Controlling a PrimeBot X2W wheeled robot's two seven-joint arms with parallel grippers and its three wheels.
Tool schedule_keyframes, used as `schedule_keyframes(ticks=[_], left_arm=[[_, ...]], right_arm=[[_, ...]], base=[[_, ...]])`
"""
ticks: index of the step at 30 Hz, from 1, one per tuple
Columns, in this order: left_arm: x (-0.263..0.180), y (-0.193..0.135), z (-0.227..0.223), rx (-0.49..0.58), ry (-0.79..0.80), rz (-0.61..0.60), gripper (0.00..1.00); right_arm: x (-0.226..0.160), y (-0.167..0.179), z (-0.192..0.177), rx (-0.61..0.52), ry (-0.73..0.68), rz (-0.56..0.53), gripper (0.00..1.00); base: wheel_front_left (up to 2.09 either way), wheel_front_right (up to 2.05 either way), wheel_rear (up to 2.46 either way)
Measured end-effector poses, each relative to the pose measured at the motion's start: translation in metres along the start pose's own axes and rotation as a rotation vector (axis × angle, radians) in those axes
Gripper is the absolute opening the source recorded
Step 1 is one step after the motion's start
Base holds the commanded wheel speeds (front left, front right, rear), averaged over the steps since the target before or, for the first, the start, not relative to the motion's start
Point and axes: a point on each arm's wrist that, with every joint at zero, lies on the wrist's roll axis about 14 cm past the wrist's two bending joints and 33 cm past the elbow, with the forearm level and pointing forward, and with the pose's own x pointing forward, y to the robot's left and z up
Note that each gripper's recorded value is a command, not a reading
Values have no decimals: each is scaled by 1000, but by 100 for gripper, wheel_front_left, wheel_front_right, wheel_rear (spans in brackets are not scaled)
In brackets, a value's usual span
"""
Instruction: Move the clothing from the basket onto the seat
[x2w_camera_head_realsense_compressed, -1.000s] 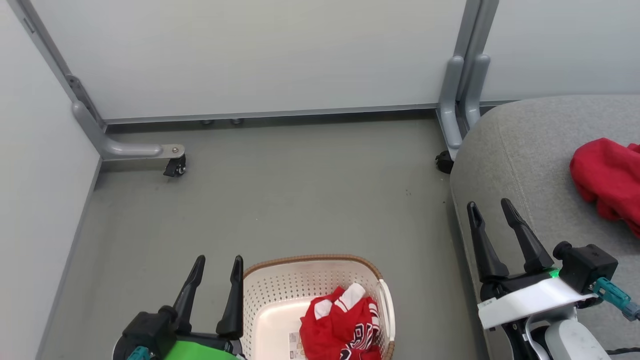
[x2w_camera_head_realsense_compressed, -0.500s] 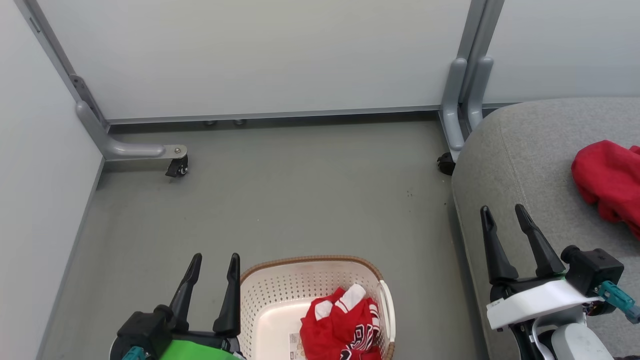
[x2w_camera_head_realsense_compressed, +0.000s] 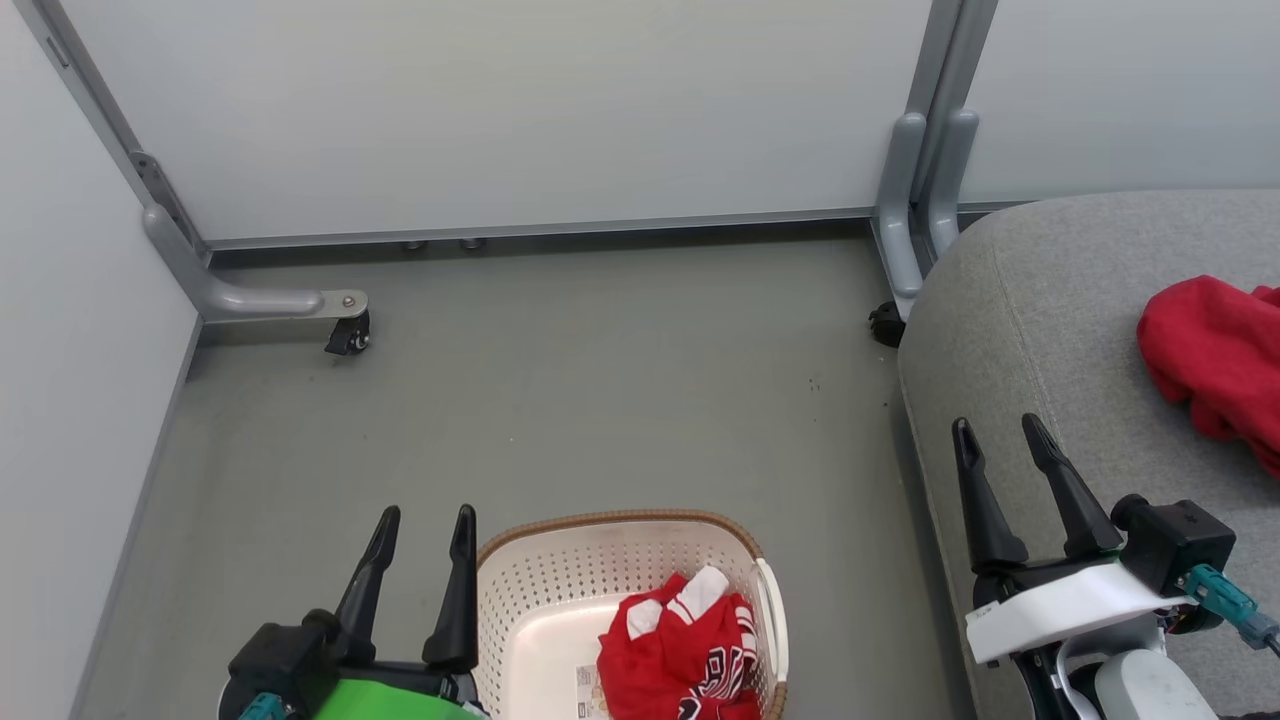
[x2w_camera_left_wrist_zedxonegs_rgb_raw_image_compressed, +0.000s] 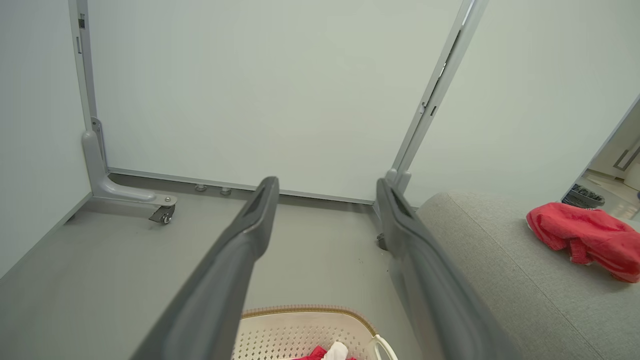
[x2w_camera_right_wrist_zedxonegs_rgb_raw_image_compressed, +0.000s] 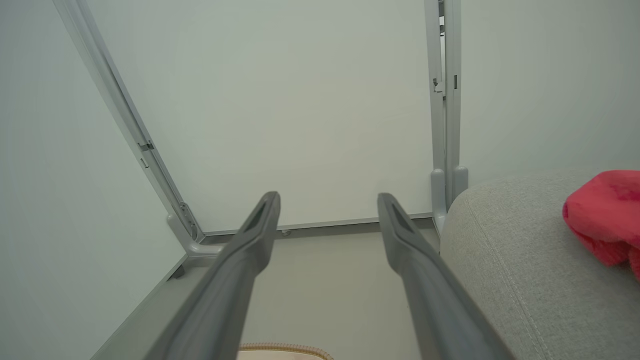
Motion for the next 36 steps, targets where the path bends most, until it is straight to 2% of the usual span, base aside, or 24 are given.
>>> schedule_keyframes(ticks=[7,12,19,28,31,33,36], left_arm=[[1,0,-2,-6,7,1,100],[4,-4,-15,-18,46,-13,100],[34,-31,-37,-12,111,-124,100],[78,-41,-120,55,353,-286,100],[89,-35,-158,86,456,-328,100],[101,-31,-179,50,506,-327,100],[100,-24,-223,72,627,-366,100]], right_arm=[[0,-3,-1,1,2,-7,100],[1,-20,3,-25,-6,-51,100],[19,-49,18,-55,-63,-122,100],[62,-67,12,-64,-97,-123,100],[78,-70,3,-73,-95,-111,100],[88,-69,-6,-92,-86,-88,100],[100,-75,-18,-94,-83,-88,100]], base=[[0,0,0],[0,0,0],[0,0,0],[0,0,0],[0,0,0],[0,0,0],[0,0,0]])
